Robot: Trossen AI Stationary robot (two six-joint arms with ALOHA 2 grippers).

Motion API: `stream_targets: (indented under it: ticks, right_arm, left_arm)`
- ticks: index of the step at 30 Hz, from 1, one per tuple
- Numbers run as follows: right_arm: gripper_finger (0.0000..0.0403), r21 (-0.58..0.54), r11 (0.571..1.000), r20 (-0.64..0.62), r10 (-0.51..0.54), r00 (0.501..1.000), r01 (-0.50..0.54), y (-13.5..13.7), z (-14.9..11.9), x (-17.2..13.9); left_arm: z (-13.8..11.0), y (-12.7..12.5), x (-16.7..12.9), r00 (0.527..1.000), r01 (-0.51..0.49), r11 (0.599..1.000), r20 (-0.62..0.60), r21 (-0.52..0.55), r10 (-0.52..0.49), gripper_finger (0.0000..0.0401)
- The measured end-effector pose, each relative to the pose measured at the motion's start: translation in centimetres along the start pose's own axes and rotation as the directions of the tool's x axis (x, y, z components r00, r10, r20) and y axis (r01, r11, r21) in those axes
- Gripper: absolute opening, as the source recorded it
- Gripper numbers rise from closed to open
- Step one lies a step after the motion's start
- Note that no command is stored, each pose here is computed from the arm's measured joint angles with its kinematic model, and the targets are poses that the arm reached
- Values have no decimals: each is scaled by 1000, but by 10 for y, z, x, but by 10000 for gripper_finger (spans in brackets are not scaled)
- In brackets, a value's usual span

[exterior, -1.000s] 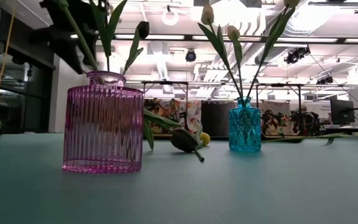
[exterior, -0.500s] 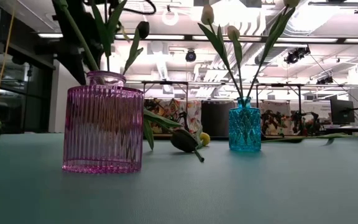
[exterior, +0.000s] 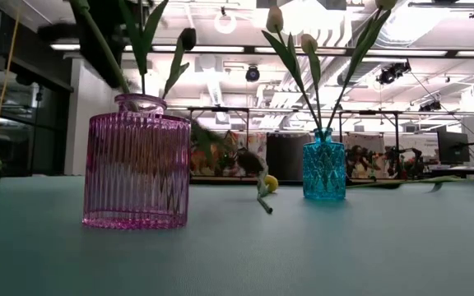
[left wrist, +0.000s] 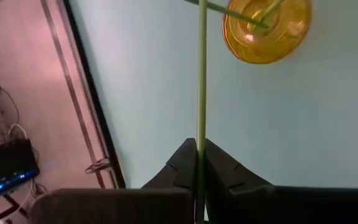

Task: Sort flowers into vase by color
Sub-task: Put the black tulip flower into the yellow vase

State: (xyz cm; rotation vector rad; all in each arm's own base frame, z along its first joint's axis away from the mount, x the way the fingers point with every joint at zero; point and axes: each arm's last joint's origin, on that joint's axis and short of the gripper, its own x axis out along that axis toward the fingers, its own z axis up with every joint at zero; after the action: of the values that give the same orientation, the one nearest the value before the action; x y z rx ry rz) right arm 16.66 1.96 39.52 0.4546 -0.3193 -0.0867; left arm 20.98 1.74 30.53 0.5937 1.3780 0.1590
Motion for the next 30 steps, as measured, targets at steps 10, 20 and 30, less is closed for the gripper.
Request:
stream_targets:
  ticks: [10, 20, 30]
  right_arm:
    - [279, 1, 1000, 3, 1, 1000, -1, 0, 0, 0]
    - [279, 22, 998, 145, 50, 988, -54, 5, 14, -1]
    - [279, 41, 998, 231, 45, 972, -56, 12, 8, 40]
  left_arm:
    - [-32, 15, -77, 972, 28, 998, 235, -61, -13, 0]
    - [-39, 43, -146, 812, 18, 948, 558, -317, 172, 0]
    - [-25, 70, -186, 427, 188, 766, 754, -615, 500, 0]
